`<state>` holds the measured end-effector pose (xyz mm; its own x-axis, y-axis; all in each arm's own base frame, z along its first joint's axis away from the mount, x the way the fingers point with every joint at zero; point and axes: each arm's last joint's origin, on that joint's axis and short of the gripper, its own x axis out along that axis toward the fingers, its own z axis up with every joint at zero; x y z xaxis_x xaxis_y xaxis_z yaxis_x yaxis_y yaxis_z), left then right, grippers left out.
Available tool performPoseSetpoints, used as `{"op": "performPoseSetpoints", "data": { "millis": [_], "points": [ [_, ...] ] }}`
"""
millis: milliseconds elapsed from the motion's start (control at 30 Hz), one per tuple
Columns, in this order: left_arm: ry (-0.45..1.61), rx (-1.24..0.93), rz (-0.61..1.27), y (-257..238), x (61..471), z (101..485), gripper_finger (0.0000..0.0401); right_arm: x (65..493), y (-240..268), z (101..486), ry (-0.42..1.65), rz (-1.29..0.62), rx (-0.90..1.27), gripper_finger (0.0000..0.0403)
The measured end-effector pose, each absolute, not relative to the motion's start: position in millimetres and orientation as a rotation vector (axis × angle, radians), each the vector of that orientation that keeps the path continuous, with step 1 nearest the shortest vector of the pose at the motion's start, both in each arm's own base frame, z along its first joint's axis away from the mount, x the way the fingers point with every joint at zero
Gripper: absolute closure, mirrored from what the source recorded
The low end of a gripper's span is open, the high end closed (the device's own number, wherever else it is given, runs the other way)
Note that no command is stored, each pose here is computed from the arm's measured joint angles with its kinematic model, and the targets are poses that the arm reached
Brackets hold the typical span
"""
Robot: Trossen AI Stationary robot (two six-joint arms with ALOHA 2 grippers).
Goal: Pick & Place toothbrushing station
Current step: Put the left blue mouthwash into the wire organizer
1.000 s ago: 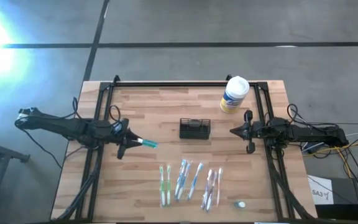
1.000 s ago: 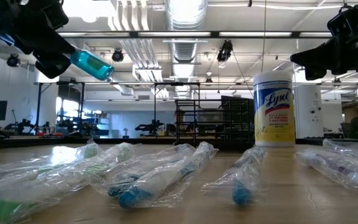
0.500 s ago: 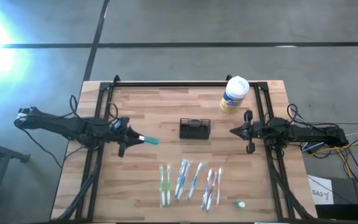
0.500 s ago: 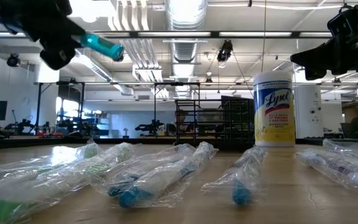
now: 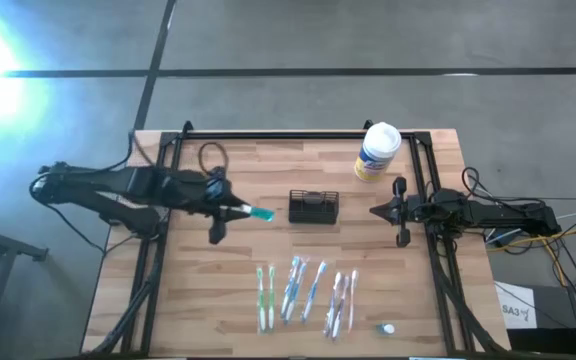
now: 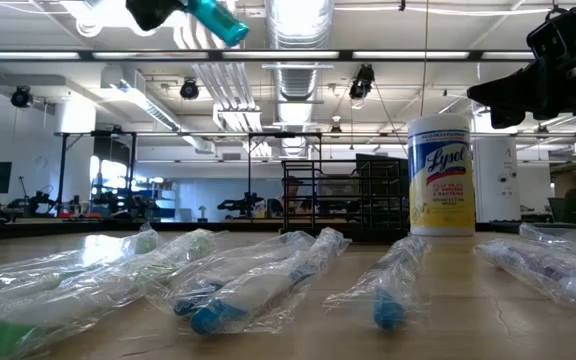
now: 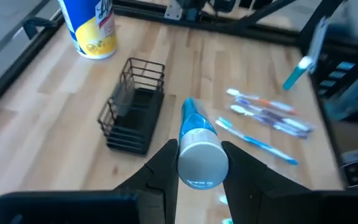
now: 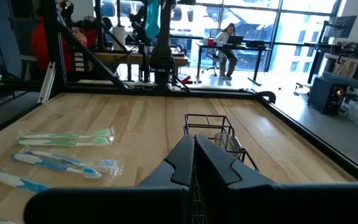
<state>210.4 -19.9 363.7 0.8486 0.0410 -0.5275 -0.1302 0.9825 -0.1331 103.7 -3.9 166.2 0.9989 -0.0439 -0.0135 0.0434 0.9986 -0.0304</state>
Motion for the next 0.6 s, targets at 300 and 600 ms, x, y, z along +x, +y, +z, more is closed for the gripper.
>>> {"op": "performPoseSetpoints", "data": {
  "millis": [300,600],
  "points": [
    [0.752,-0.053,0.135,-9,278,399,0.0303,104,-4,166,0.014,-0.044,-0.037,0.0394],
    [0.941,0.012,0.150,2,339,395,0.0303,104,-4,166,0.014,-0.044,-0.037,0.0394]
  ]
}}
